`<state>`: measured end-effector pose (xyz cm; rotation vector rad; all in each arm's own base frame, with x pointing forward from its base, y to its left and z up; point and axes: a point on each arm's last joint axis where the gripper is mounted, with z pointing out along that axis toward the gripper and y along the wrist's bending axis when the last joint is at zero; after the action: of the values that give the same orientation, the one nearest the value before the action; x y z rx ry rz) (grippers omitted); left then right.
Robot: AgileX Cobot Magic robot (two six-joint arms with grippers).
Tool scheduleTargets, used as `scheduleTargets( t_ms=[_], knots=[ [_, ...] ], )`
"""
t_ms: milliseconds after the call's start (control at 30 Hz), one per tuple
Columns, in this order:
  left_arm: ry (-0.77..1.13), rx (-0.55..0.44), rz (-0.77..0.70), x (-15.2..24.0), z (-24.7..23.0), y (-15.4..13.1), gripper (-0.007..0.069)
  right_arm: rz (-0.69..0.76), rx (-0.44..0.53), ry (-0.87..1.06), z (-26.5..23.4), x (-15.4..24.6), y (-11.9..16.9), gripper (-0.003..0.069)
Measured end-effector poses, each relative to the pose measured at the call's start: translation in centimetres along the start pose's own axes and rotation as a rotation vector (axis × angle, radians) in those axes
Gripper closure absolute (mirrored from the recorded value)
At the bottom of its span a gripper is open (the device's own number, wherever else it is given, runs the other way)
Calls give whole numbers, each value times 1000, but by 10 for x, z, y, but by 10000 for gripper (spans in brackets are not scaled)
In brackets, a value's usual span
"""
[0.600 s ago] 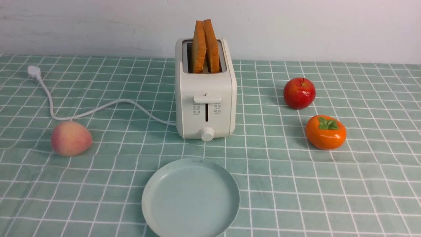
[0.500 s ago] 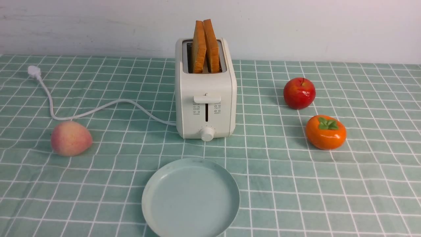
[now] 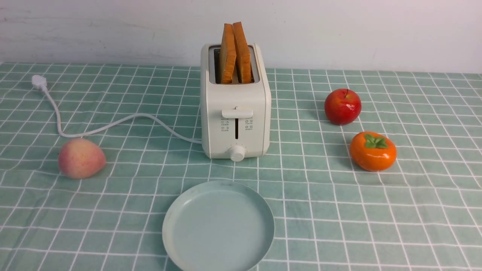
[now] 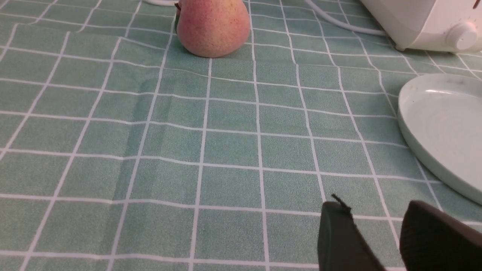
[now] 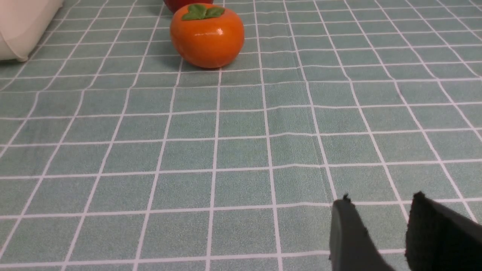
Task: Take toasted bread from bread machine on blue coffee table place on plate.
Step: 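Grasp the toast slice in the toaster and pull it up out of the slot with the right gripper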
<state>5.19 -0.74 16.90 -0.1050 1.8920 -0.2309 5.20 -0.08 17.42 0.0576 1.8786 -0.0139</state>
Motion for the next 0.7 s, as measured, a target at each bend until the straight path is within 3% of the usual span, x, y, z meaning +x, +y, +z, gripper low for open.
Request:
scheduleTargets(
  t_ms=[267,700],
  knots=[
    [-24,3,0,-2,0,0,387,0,0,0,0,0,0,419],
    [-324,134,-439,-31,-5,-5,387,0,0,0,0,0,0,419]
  ],
)
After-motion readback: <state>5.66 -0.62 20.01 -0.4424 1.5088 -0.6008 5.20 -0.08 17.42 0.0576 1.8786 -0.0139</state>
